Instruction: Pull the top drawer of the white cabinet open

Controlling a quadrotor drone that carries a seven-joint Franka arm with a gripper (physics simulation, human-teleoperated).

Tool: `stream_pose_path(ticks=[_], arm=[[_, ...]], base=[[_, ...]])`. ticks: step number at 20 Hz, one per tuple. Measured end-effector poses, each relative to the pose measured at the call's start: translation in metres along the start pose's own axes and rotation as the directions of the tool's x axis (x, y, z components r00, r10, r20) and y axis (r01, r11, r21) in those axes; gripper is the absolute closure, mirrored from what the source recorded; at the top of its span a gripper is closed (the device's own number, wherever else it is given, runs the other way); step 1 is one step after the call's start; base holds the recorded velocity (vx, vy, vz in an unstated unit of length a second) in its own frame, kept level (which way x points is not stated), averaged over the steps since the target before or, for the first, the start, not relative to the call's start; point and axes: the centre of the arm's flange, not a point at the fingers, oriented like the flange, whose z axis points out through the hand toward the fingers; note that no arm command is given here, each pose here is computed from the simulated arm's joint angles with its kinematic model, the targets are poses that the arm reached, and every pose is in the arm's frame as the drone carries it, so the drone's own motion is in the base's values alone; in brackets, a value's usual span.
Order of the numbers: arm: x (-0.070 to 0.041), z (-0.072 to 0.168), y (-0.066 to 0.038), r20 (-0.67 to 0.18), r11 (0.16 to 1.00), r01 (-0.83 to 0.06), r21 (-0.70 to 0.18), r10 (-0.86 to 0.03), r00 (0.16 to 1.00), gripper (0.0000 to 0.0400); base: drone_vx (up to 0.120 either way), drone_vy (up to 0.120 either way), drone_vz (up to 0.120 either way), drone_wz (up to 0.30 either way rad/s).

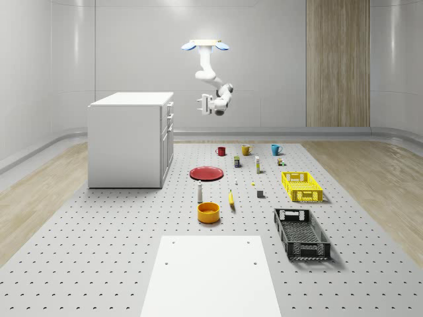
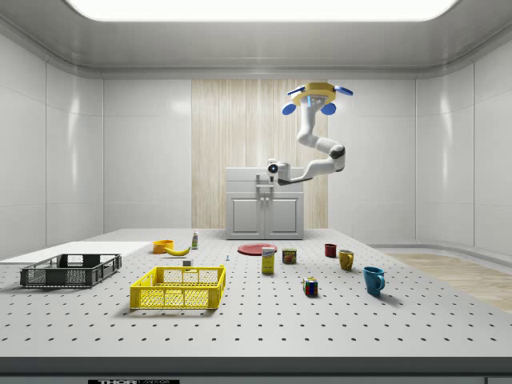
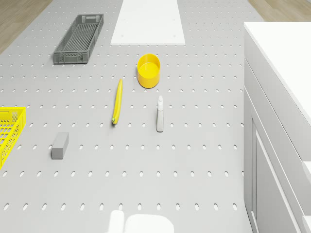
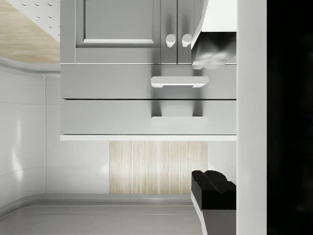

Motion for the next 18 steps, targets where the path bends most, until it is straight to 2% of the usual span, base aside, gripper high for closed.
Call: stream_pose_path(ticks=[7,18], arm=[[0.0,0.029,0.0,0.0,1.0,0.0,0.0,0.0,1.0,0.0095],[0.0,0.087,0.0,0.001,1.0,0.0,0.0,0.0,1.0,0.0095]], base=[[0.0,0.0,0.0,0.0],[0.0,0.0,0.0,0.0]])
